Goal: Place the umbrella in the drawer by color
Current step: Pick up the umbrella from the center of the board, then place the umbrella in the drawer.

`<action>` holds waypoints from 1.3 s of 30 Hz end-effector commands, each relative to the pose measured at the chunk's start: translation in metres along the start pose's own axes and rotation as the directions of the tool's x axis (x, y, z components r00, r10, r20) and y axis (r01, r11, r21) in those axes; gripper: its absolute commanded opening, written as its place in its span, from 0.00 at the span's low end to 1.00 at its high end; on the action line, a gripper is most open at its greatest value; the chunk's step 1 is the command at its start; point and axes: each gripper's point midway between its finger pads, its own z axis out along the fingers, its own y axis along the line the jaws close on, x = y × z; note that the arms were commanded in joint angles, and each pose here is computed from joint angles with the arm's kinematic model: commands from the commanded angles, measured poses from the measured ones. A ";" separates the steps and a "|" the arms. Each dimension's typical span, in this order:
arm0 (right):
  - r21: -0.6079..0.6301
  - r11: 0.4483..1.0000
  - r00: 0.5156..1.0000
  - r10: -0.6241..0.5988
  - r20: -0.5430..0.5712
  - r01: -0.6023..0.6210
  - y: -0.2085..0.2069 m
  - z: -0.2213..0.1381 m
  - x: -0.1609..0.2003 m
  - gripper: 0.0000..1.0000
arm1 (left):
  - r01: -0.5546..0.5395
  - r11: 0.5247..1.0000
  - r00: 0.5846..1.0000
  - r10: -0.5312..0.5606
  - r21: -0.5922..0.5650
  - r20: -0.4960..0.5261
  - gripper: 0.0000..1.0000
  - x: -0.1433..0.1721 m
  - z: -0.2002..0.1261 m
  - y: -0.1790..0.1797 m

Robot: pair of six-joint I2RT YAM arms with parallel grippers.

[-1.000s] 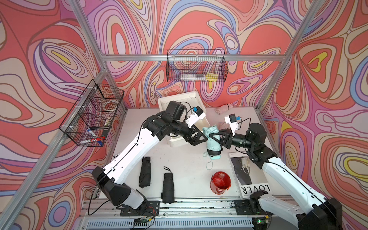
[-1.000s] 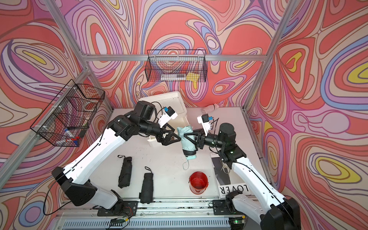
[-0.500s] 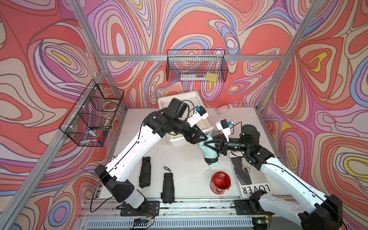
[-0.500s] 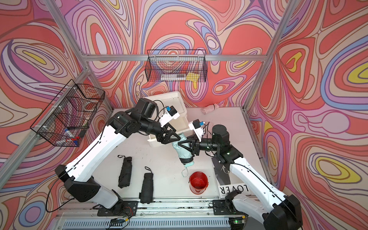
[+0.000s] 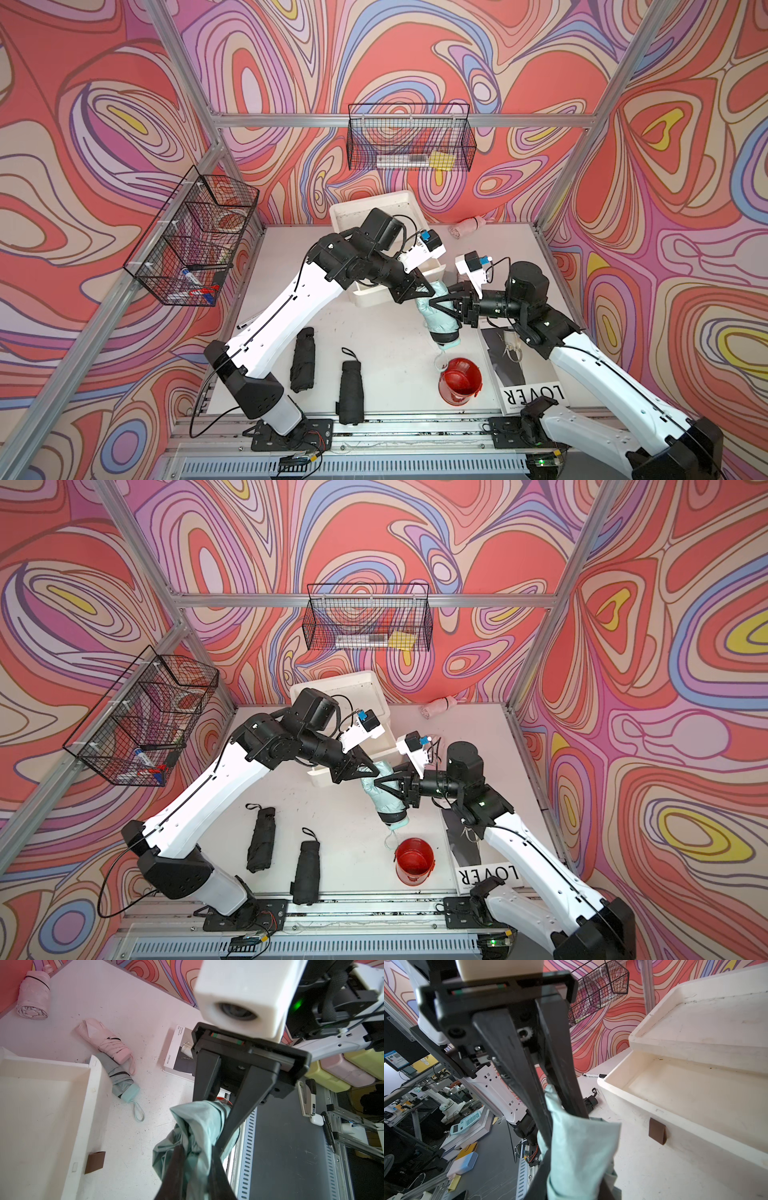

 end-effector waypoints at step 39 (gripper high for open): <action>0.684 0.722 0.986 -0.021 0.168 -0.101 -0.094 -0.069 -0.015 0.80 | 0.651 0.616 0.673 -0.198 -0.444 0.713 0.00 -0.013 -0.039 0.148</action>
